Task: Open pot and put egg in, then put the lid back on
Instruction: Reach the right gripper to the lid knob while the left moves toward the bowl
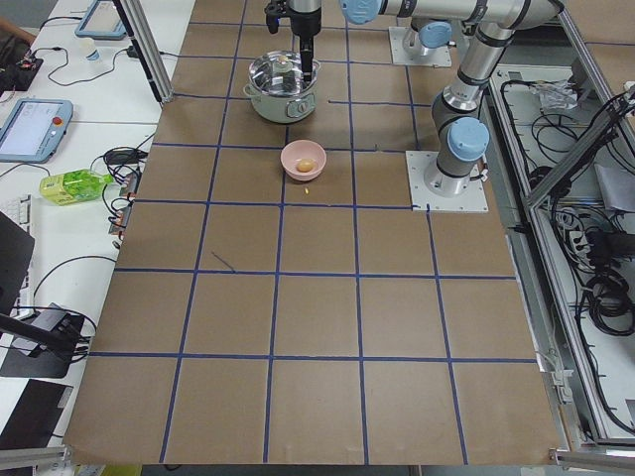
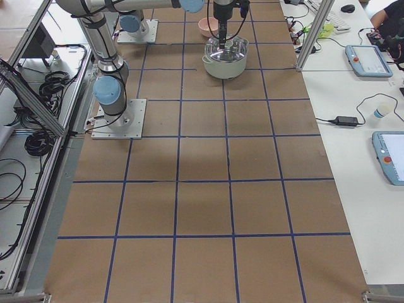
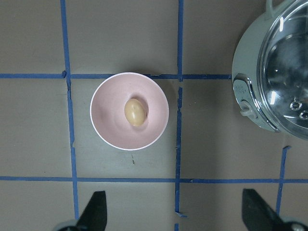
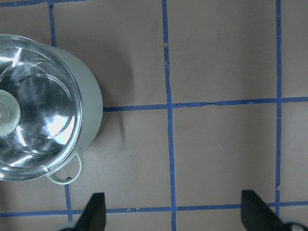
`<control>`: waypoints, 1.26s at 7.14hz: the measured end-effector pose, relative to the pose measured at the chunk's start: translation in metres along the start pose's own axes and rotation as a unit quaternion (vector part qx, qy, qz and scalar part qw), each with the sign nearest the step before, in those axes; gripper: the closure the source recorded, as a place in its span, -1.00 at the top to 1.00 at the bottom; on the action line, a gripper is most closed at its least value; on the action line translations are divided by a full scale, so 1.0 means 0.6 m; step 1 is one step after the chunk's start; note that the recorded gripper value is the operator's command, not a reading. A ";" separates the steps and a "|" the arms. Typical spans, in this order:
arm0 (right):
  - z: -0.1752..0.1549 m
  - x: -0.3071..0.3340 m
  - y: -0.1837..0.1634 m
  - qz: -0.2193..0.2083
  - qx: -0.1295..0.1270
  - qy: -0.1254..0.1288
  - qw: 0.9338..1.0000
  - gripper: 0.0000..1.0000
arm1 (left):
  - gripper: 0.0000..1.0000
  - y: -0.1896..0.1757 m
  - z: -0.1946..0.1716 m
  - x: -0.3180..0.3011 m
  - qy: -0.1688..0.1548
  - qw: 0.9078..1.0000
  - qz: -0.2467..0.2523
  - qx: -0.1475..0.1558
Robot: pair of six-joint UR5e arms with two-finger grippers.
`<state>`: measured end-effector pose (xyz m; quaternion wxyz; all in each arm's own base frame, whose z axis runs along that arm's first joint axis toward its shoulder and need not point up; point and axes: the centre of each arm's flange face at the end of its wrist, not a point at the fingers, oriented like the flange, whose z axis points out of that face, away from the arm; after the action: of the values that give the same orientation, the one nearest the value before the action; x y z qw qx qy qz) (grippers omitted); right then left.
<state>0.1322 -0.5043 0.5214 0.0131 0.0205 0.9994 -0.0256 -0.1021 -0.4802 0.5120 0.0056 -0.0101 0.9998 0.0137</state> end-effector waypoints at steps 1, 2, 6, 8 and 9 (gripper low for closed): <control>0.000 0.000 0.000 0.000 0.000 0.000 1.000 1.00 | 1.00 0.000 0.000 0.000 0.000 1.000 -0.001 0.000; 0.000 0.000 0.000 0.000 0.000 0.000 1.000 1.00 | 1.00 0.000 -0.001 0.000 0.000 1.000 -0.001 0.000; 0.020 -0.038 -0.018 0.012 -0.002 -0.024 1.000 1.00 | 1.00 0.004 -0.003 -0.001 0.000 1.000 0.000 0.002; 0.084 -0.166 -0.034 0.012 0.011 -0.023 1.000 1.00 | 1.00 0.006 -0.002 -0.002 0.000 1.000 0.002 0.000; 0.122 -0.228 -0.036 0.016 0.020 -0.011 1.000 1.00 | 1.00 0.006 0.005 -0.006 0.001 1.000 0.009 -0.004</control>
<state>0.2700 -0.5349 0.4530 0.0241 0.0366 0.9980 -0.0455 -0.0987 -0.4765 0.5091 0.0045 -0.0011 0.9998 0.0181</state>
